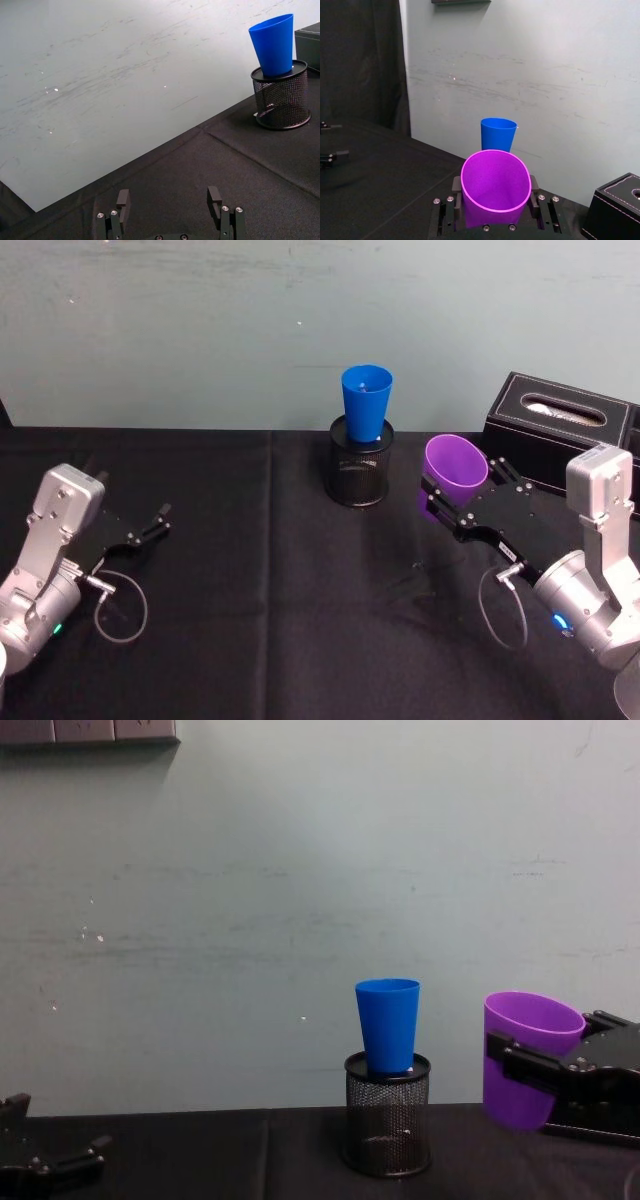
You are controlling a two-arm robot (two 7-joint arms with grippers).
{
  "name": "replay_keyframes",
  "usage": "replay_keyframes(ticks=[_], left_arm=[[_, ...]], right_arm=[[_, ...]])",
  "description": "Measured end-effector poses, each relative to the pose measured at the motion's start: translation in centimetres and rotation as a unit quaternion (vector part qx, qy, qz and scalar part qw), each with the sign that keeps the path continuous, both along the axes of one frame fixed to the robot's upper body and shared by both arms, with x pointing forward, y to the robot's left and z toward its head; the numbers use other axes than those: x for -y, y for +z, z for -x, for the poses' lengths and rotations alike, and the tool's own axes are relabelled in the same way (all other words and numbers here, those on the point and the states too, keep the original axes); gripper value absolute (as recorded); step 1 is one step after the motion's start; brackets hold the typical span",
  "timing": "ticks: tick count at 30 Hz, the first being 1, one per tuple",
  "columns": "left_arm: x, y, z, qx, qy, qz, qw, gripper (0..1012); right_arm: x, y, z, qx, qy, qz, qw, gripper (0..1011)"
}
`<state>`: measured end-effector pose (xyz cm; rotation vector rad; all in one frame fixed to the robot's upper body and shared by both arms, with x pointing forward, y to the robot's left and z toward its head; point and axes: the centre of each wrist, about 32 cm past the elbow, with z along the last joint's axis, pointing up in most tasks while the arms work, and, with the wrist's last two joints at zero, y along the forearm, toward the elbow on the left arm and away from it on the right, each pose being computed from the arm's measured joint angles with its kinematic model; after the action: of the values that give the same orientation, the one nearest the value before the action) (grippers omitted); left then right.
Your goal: Pick up one cup with a gripper and tap it against the other cup.
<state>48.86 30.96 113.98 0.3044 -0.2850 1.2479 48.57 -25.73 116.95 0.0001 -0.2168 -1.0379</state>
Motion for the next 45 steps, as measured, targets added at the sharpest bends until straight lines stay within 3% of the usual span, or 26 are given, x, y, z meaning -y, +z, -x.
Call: replay_keyframes(ticks=[24,35,45], left_arm=[[0.00,0.00,0.00,0.000,0.000,0.000,1.0000,1011],[0.00,0.00,0.00,0.000,0.000,0.000,1.0000,1011],[0.00,0.00,0.00,0.000,0.000,0.000,1.0000,1012]], right_arm=[[0.0,0.0,-0.1,-0.002,-0.001,0.000,1.0000,746],[-0.3,0.7,-2.2,-0.016,0.003,-0.008,0.9998,746],[-1.1,1.2,-4.3,-0.023,0.009,0.001,0.9997,746]])
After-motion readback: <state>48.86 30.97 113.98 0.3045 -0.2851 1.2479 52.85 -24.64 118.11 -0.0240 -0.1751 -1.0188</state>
